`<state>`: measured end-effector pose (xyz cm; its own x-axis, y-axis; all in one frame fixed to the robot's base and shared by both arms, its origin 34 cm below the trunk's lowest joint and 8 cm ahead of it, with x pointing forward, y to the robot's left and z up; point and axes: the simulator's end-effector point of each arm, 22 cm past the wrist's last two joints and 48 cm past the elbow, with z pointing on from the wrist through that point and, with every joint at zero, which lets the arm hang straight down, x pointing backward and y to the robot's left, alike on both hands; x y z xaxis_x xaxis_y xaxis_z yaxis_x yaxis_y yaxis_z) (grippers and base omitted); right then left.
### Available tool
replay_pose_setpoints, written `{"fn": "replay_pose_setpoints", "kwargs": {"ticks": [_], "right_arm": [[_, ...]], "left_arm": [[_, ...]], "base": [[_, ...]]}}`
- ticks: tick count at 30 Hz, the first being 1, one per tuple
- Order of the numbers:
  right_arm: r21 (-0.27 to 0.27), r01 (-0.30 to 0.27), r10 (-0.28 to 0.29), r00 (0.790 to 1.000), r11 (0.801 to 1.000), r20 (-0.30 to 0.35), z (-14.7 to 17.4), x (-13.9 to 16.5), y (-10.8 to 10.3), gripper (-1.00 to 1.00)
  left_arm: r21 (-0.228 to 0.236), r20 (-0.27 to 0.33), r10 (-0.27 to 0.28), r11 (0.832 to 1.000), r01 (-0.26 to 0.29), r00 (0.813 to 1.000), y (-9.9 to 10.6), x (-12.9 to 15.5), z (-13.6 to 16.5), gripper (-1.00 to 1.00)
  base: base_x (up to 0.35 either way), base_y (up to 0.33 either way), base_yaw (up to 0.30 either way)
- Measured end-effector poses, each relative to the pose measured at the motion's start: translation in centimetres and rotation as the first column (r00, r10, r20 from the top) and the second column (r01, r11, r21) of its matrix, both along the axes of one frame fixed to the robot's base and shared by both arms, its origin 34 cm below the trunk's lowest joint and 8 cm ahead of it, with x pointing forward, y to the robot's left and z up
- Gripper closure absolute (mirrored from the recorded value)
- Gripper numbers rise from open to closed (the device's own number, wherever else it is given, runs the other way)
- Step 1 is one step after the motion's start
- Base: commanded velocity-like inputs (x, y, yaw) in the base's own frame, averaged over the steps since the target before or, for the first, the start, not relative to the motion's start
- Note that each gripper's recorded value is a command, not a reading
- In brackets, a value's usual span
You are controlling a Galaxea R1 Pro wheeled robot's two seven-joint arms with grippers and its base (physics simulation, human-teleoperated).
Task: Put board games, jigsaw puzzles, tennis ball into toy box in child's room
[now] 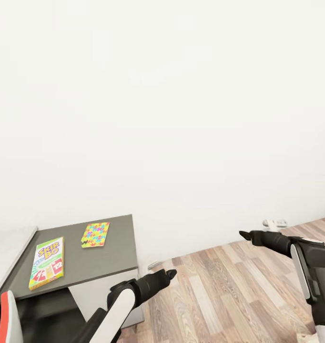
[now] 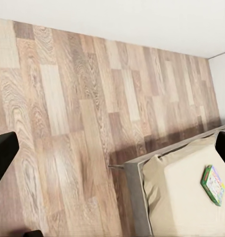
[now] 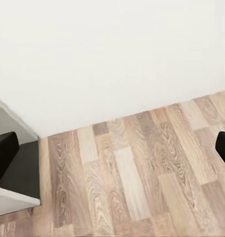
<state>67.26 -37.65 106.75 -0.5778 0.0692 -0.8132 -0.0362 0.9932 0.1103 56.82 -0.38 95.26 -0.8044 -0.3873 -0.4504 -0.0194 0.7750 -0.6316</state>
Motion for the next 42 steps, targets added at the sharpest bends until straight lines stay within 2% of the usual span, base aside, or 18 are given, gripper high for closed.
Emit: {"fn": "replay_pose_setpoints", "kwargs": {"ticks": [1,3,9,11,12,14,20,25,31,37,42], "right_arm": [[0.002,0.039,-0.039,0.999,0.999,-0.032,-0.9,0.9,-1.0,-1.0],[0.011,0.07,-0.069,0.995,0.997,-0.065,-1.8,1.9,-1.9,-1.0],[0.061,0.134,-0.121,0.977,0.989,-0.178,-4.1,4.7,-3.8,-1.0],[0.068,0.156,-0.139,0.967,0.985,-0.213,-4.6,5.2,-4.9,-1.0],[0.07,0.185,-0.162,0.953,0.98,-0.257,-5.5,5.3,-6.4,-1.0],[0.074,0.199,-0.172,0.946,0.977,-0.274,-5.8,5.3,-7.2,-1.0],[0.065,0.213,-0.188,0.944,0.975,-0.27,-5.8,5.4,-8.4,-1.0],[0.003,0.217,-0.213,0.961,0.976,-0.178,-3.7,6.0,-11.4,-1.0],[-0.04,0.225,-0.228,0.964,0.974,-0.14,-3.1,5.4,-13.7,-1.0],[-0.038,0.219,-0.222,0.963,0.975,-0.153,-4.0,5.0,-13.3,-1.0],[-0.009,0.221,-0.217,0.949,0.975,-0.231,-7.5,3.7,-12.5,-1.0]], "left_arm": [[0.0,0.0,-0.001,1.0,0.001,1.0,-0.1,0.0,0.0,-1.0],[0.001,0.001,-0.002,1.0,0.002,1.0,-0.1,0.0,0.0,-1.0],[0.0,0.0,-0.002,1.0,0.002,1.0,-0.1,-0.1,0.0,-1.0],[-0.003,-0.002,-0.001,1.0,0.001,1.0,-0.1,-0.1,0.0,-1.0],[-0.005,-0.003,-0.002,1.0,0.002,1.0,-0.2,-0.1,0.1,-1.0],[-0.004,-0.004,-0.003,1.0,0.003,1.0,-0.3,-0.1,0.0,-1.0],[0.0,-0.007,-0.009,1.0,0.009,1.0,-0.5,-0.2,-0.2,-1.0],[-0.004,-0.007,-0.015,1.0,0.015,1.0,-0.8,-0.4,-0.1,-1.0],[-0.012,-0.007,-0.02,1.0,0.02,1.0,-1.0,-0.5,0.1,-1.0],[-0.037,0.011,-0.033,0.999,0.034,0.999,-1.4,-0.4,0.6,-1.0],[-0.047,0.026,-0.043,0.998,0.044,0.999,-1.5,-0.3,0.9,-1.0]], "base": [[0.0,0.0,-0.289],[0.0,0.0,-0.289],[0.0,0.0,-0.29],[0.0,0.0,-0.292],[0.0,0.0,-0.292],[0.0,0.0,-0.293],[0.0,0.0,-0.294],[0.0,0.0,-0.295],[0.0,0.0,-0.295],[0.0,0.0,-0.295],[0.0,0.0,-0.295]]}}
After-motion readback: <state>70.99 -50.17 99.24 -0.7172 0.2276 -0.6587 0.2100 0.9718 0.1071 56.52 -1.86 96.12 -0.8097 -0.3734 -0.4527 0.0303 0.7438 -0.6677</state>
